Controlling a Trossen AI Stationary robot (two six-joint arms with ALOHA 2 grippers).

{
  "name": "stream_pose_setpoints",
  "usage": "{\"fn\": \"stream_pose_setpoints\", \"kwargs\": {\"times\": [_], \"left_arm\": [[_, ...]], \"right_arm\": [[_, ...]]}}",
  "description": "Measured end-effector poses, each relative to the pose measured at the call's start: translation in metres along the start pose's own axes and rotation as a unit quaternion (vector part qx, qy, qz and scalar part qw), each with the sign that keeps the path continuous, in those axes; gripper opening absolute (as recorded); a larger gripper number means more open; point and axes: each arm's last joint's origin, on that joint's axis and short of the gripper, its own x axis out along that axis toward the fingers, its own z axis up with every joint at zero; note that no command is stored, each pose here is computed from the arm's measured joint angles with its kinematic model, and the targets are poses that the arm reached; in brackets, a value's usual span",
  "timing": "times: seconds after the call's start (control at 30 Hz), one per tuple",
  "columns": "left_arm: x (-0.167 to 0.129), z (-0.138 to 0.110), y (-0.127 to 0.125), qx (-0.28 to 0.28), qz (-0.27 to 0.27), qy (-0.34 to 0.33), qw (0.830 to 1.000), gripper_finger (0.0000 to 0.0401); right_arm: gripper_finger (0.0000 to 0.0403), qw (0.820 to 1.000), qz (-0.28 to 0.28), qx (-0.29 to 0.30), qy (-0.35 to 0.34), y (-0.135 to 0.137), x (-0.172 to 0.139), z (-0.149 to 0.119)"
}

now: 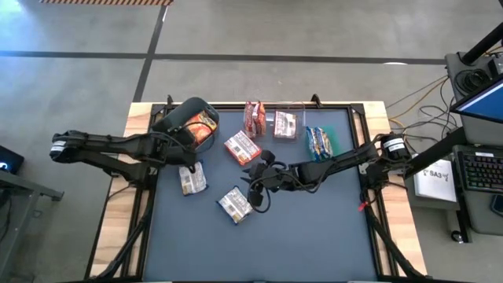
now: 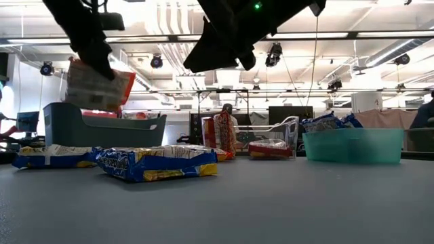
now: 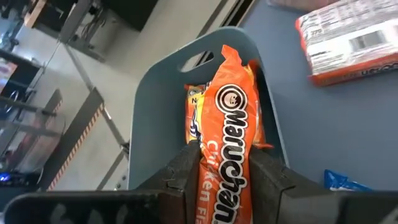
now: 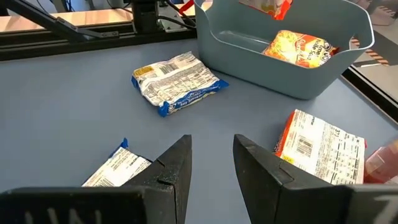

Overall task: Sort Maruchan noodles
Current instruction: Put the orange noodle pack into the gray bin

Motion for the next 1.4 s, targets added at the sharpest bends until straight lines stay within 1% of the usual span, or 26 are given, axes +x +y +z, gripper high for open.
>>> {"fn": "stream_pose_setpoints", "kwargs": {"times": [0.43,0.6,0.73,0.83,1.2,1.3,1.4], "left_arm": [[0.035,0.007,0.0,-0.012,0.062,0.073,0.995,0.0082],[0.047,0.008,-0.006,0.002,0.075,0.099,0.992,0.0097],[0.055,0.009,-0.011,0.021,0.101,0.105,0.989,0.0111],[0.06,0.01,-0.016,0.033,0.11,0.111,0.987,0.012],[0.066,0.009,-0.023,0.05,0.112,0.125,0.985,0.0158],[0.065,0.008,-0.021,0.06,0.112,0.129,0.983,0.0167],[0.06,0.005,-0.015,0.069,0.123,0.132,0.981,0.0173]], "right_arm": [[0.0107,1.0,0.0,-0.003,0.0,0.0,0.0,0.0],[0.0107,1.0,0.0,-0.004,0.0,0.0,0.0,0.0],[0.0107,1.0,0.0,-0.004,0.001,0.0,0.0,0.0],[0.0107,1.0,-0.001,-0.004,0.001,0.0,0.0,-0.001],[0.0107,1.0,-0.001,-0.005,0.003,0.0,0.0,-0.002],[0.0107,1.0,-0.001,-0.006,0.005,0.0,0.001,-0.003],[0.0107,1.0,-0.001,-0.006,0.006,0.0,0.001,-0.004]]}}
